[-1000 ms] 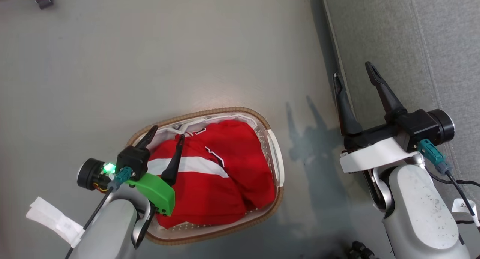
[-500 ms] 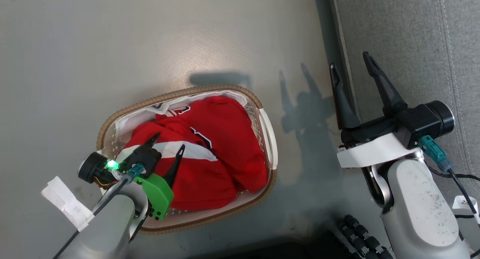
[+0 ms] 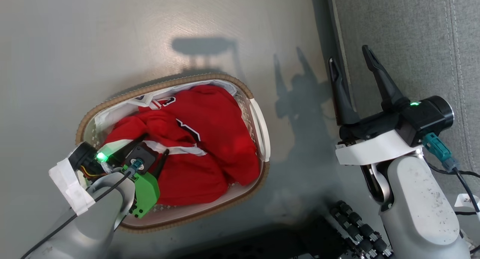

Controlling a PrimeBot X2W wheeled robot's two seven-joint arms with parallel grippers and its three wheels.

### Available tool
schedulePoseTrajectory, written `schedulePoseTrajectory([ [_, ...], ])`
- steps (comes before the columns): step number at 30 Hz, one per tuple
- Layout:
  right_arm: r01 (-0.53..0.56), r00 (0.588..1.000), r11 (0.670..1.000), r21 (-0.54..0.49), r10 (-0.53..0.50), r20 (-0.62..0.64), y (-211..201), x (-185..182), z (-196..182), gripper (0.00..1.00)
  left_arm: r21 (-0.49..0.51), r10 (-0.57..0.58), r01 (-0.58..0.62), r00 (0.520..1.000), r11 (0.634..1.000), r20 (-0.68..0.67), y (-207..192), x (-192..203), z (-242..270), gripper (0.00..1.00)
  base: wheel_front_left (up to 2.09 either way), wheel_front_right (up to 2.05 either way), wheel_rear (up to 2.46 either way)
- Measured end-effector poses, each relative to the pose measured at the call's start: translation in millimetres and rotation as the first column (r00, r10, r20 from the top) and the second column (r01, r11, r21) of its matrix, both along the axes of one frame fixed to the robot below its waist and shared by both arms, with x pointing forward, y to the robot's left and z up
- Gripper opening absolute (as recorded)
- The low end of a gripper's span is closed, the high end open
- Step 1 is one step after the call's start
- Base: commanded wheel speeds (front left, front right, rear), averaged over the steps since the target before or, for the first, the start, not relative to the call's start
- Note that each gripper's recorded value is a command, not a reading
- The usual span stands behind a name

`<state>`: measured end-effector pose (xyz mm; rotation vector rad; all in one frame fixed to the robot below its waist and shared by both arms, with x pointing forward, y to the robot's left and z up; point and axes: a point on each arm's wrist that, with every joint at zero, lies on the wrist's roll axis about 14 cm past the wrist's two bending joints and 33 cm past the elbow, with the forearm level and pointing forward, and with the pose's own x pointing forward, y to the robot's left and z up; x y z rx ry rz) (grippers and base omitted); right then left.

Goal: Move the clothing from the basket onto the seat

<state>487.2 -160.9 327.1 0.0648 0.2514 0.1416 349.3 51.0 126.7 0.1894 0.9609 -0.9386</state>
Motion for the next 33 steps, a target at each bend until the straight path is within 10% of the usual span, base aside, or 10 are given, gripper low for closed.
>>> schedulePoseTrajectory([
  [19,0.016,0.998,1.000,0.015,-0.015,-0.059,-4,-4,-28,1.00,0.092,-0.155,0.164,0.983,0.982,-0.095,9,-16,-47,1.00,0.00,0.00,0.00],
  [22,0.016,0.998,1.000,0.017,-0.015,-0.061,-4,-4,-29,1.00,0.091,-0.151,0.160,0.984,0.983,-0.098,8,-15,-47,0.00,0.00,0.00,0.00],
  [33,0.013,1.000,1.000,0.025,-0.012,-0.027,-2,-1,-10,1.00,0.040,-0.108,0.110,0.993,0.993,-0.055,-7,1,-20,0.00,0.00,0.00,0.00],
])
